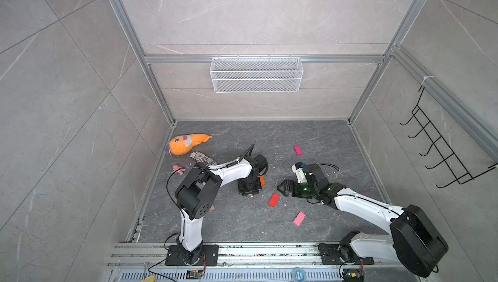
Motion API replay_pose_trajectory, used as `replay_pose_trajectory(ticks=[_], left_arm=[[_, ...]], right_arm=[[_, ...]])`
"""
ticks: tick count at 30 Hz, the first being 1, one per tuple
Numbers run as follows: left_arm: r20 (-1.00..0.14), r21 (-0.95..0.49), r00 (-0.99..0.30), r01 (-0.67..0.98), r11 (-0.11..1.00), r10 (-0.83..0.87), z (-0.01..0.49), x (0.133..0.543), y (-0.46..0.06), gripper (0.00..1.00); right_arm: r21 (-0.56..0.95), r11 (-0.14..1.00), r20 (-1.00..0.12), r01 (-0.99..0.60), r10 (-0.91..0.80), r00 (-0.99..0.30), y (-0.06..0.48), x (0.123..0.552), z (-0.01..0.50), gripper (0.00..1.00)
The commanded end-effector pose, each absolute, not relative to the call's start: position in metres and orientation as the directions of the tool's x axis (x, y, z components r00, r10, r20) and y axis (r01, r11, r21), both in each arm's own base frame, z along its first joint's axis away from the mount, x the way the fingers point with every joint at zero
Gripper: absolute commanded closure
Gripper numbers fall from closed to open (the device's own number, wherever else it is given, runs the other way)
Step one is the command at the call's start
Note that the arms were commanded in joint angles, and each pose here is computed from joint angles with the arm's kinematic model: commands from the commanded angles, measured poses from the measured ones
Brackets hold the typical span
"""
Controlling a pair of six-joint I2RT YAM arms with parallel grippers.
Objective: Assemble the letter p with building blocks
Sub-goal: Assemble the building block at the center of the board.
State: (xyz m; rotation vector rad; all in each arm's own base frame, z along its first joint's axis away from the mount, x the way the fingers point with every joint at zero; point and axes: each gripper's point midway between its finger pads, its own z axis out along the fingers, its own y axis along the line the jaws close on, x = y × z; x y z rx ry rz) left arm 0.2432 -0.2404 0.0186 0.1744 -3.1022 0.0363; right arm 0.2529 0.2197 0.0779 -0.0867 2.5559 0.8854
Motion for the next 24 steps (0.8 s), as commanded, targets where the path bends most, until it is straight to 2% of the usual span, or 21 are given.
replay_pose_trajectory(ticks=[1, 24], left_arm=[[0.050, 0.006, -0.991, -0.125, 0.992, -0.125, 0.014, 0.240, -0.236, 0.64], [0.019, -0.058, -0.996, -0.084, 0.995, -0.083, 0.029, 0.241, -0.242, 0.58]], right_arm=[[0.580, 0.793, -0.403, -0.186, 0.081, -0.912, 0.218, 0.250, 0.070, 0.00], [0.584, 0.790, -0.399, -0.186, 0.080, -0.913, 0.219, 0.250, 0.074, 0.00]])
